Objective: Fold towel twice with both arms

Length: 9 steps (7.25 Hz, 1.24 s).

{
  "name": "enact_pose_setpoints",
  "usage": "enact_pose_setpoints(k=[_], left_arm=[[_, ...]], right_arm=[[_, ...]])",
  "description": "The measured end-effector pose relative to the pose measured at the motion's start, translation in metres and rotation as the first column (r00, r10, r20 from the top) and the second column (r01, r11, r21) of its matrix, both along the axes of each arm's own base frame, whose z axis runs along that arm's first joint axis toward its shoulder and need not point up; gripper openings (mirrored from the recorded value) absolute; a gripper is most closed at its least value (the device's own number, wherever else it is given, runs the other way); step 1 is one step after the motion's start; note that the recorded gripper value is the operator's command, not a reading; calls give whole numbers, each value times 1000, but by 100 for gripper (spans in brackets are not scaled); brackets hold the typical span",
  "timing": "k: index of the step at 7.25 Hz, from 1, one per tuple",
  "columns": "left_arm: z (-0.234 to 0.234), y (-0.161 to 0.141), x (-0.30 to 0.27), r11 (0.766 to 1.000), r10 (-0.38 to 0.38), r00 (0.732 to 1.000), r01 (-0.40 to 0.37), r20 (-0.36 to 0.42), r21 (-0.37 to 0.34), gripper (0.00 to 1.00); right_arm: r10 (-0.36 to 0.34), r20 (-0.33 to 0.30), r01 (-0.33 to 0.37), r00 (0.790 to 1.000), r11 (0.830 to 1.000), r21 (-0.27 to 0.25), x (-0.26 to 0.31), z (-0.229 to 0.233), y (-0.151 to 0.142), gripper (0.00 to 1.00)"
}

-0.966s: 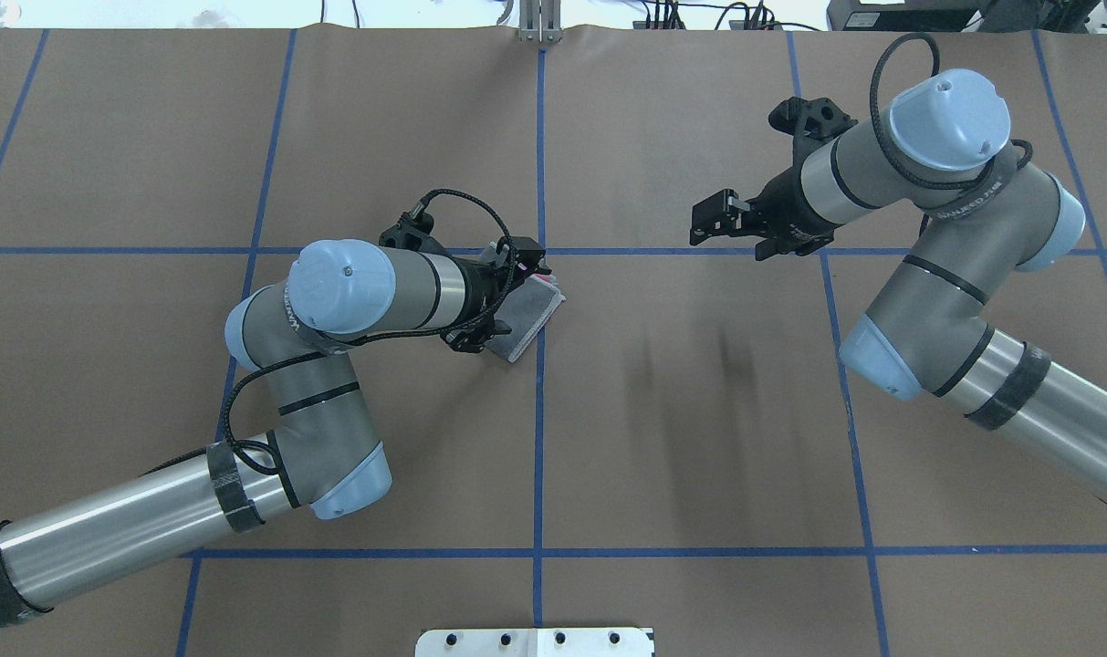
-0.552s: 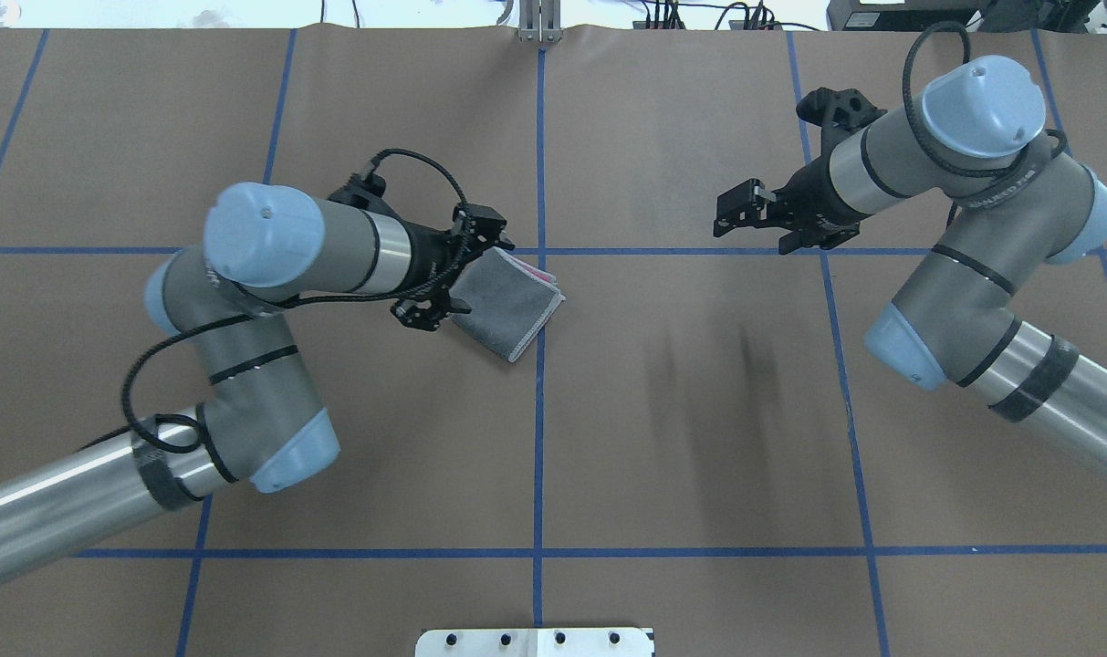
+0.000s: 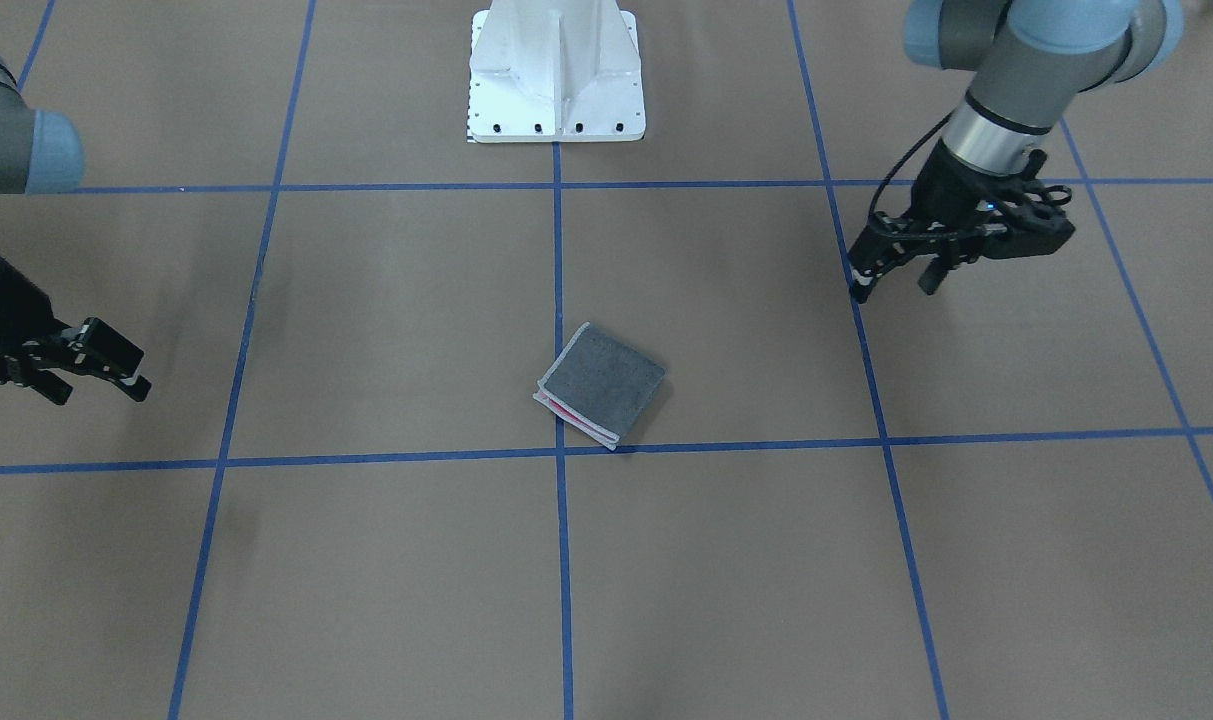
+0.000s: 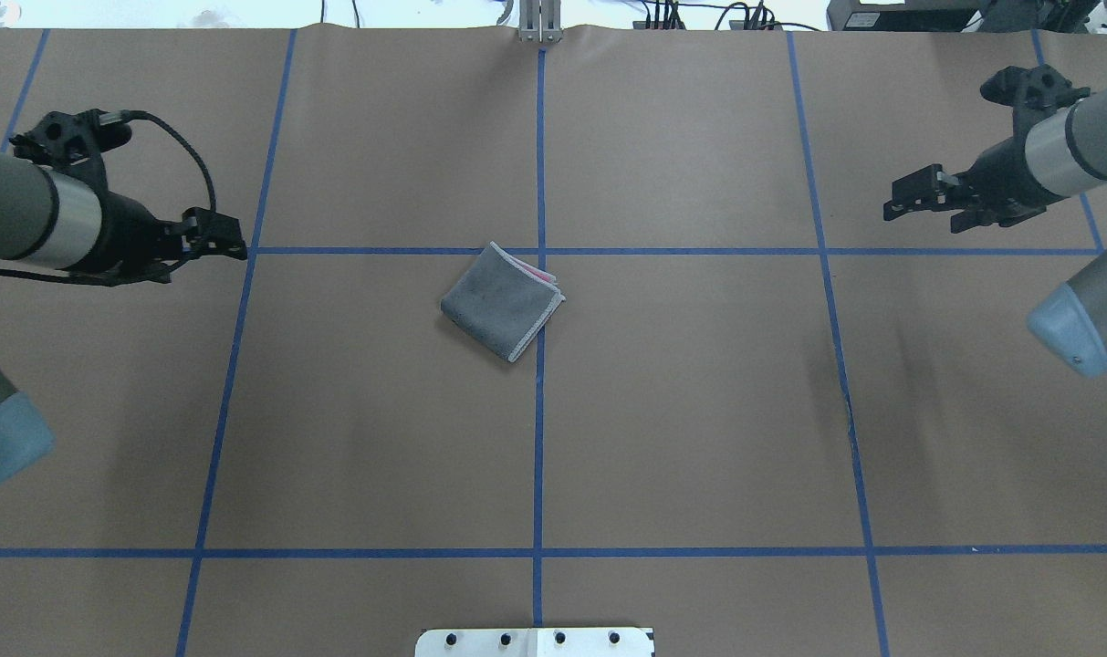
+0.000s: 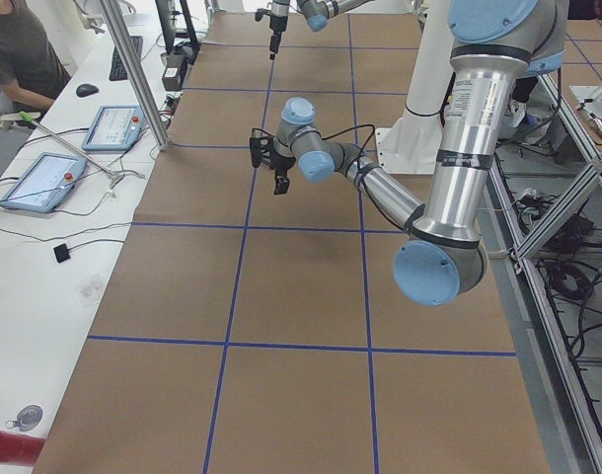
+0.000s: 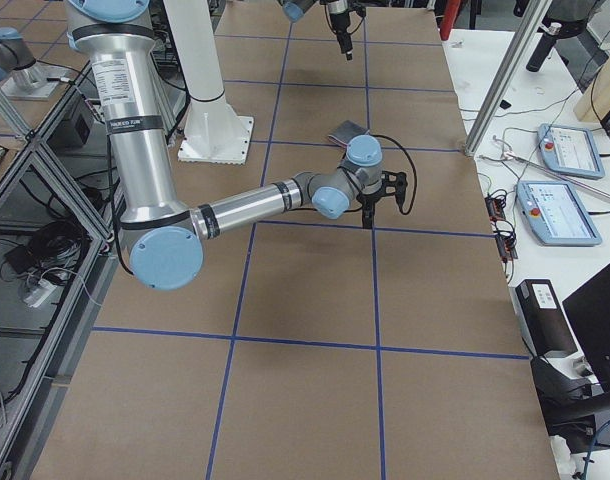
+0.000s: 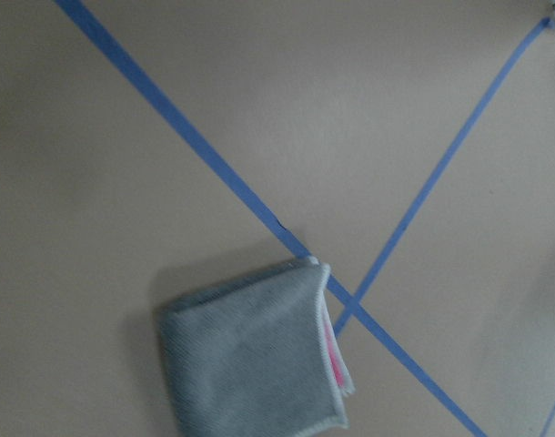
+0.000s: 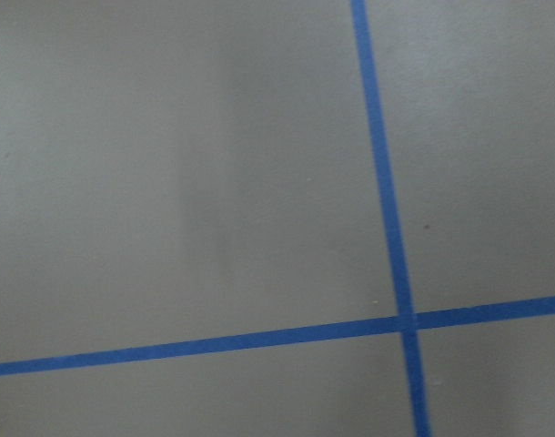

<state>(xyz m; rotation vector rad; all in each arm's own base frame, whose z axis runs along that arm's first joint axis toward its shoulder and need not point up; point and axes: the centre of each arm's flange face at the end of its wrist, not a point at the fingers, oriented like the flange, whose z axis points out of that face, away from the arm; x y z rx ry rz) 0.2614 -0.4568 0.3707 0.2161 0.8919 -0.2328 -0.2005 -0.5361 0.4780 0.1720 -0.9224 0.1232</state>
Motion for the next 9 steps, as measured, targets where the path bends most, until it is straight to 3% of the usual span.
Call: enact_pose_setpoints(k=[1,2,3,5,9], left_arm=[[38,4,-33,992,92,988,-102,126,72,100],[74,10,-65,972,180,959,-208,219,111,100],[106,14,-100,947,263,930,-300,257,113,100],[164,15,-180,920,371,909,-387,189,55,100],[235,18,-289,947,309,951,-305,22,-102,100]], right_arm=[[-52,-62,54,997,998,42,33,33,7,100],[-99,-109,106,989,992,62,67,61,14,100],[-145,-145,155,979,986,63,100,83,18,100],[-222,-202,236,954,971,47,150,113,24,100],[-252,-201,255,947,967,-11,179,141,41,100]])
